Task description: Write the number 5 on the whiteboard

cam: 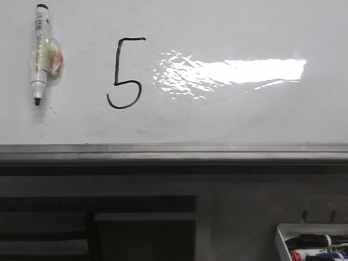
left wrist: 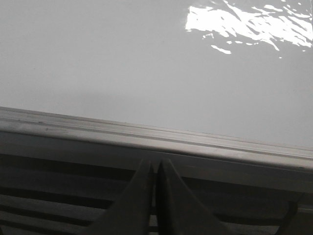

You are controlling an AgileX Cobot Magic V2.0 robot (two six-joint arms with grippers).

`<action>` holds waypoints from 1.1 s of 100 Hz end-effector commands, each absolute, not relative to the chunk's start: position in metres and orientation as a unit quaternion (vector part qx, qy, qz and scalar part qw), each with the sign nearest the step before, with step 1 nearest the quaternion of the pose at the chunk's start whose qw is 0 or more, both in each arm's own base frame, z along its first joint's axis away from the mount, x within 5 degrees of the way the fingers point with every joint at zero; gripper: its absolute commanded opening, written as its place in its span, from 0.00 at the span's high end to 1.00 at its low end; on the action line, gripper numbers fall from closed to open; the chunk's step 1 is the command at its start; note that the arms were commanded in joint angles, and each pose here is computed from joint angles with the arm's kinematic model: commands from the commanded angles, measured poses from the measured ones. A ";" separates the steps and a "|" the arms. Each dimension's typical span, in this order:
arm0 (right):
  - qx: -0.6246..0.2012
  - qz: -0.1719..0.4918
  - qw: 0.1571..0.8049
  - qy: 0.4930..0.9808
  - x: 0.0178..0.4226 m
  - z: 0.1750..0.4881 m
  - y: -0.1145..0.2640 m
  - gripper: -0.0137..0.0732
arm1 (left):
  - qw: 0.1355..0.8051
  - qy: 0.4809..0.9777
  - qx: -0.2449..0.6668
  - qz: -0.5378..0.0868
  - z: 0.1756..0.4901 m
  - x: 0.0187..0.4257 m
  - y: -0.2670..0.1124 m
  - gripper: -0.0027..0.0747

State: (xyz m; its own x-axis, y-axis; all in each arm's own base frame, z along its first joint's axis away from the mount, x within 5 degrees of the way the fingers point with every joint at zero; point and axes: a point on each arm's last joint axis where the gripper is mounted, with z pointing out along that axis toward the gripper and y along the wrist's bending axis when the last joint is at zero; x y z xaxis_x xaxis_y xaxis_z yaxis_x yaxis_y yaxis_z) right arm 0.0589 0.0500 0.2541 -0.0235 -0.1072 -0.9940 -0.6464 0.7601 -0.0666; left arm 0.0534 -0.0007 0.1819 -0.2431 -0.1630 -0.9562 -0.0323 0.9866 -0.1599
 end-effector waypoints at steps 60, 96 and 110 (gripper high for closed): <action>-0.086 0.037 0.712 0.696 0.075 0.267 0.013 0.91 | 0.637 0.766 -0.064 -0.055 0.182 0.053 0.000 0.99; -0.011 -0.039 0.718 0.694 0.054 0.206 -0.002 0.91 | 0.637 0.766 -0.064 -0.055 0.182 0.053 0.000 0.99; -0.002 -0.044 0.674 0.737 0.055 0.187 -0.004 0.91 | 0.637 0.766 -0.064 -0.055 0.182 0.053 0.000 0.99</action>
